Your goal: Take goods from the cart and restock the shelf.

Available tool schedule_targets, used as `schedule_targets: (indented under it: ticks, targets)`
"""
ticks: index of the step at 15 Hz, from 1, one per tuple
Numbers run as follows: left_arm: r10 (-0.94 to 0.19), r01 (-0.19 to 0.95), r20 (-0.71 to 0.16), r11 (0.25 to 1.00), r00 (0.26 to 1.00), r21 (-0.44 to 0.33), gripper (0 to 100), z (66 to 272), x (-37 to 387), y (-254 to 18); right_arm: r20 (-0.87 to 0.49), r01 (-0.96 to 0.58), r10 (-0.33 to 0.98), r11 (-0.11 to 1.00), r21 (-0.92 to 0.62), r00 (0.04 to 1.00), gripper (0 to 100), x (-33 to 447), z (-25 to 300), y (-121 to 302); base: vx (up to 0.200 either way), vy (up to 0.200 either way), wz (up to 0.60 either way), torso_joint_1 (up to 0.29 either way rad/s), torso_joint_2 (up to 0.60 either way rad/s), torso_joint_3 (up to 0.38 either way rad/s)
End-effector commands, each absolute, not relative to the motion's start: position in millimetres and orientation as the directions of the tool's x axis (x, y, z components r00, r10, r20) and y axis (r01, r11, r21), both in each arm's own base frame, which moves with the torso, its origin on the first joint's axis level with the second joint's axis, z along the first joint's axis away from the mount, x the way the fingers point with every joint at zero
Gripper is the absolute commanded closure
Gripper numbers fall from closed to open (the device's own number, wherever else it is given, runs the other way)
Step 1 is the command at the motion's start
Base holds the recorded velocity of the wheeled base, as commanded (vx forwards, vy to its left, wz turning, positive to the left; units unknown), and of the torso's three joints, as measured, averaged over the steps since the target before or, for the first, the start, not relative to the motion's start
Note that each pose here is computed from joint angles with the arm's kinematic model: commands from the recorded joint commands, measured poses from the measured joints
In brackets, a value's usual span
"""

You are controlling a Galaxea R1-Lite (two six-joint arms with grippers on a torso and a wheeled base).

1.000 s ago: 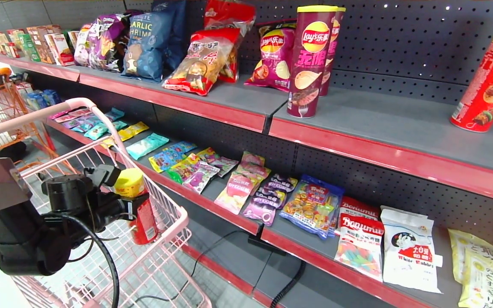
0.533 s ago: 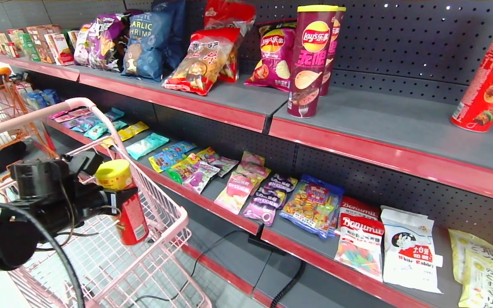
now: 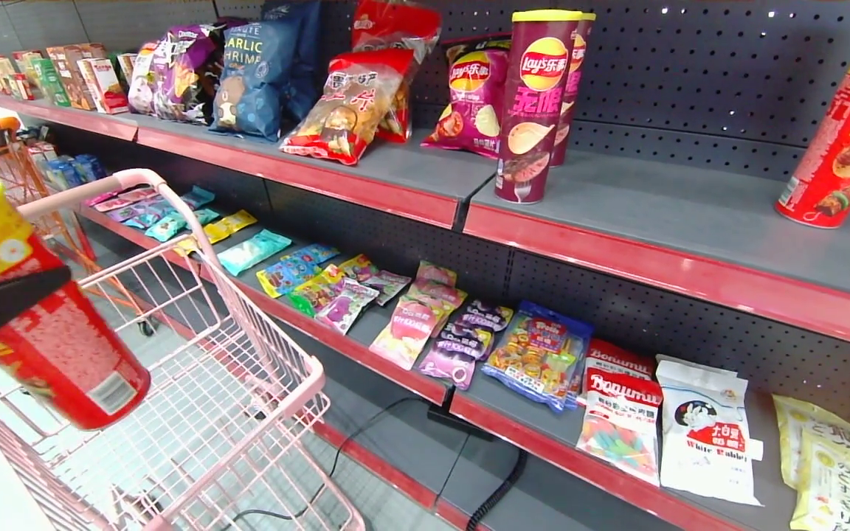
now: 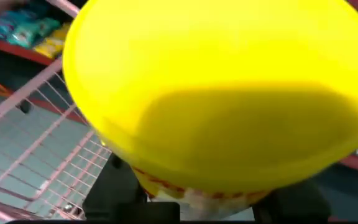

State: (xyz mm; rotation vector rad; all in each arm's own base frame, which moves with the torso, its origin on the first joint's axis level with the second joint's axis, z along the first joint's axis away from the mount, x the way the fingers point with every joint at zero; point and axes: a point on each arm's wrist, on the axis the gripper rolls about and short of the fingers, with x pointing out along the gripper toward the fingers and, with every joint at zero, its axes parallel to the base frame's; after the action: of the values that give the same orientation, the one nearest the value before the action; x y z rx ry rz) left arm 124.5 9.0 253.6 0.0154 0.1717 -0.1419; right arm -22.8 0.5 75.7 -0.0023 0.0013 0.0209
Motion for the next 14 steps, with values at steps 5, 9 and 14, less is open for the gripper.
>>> schedule_targets:
  ticks: [5,9,14]
  targets:
    - [-0.02,0.017,0.044,0.998,0.999,0.062,100,244,31,1,-0.002,-0.02,0.02,1.0,-0.005,1.0,0,-23,76,0,0.0,0.0,0.0,0.094,-0.3,-0.189]
    - [-0.017,0.013,0.05,0.997,0.999,0.079,100,236,17,-1,-0.002,-0.02,0.02,1.0,-0.003,1.0,0,-23,76,0,0.0,0.0,0.0,0.196,-0.53,-0.343]
    - [-0.012,0.006,0.046,0.991,0.999,0.133,100,226,3,-3,-0.002,-0.021,0.021,1.0,0.0,1.0,0,-23,76,0,0.0,0.0,0.0,0.234,-0.58,-0.357]
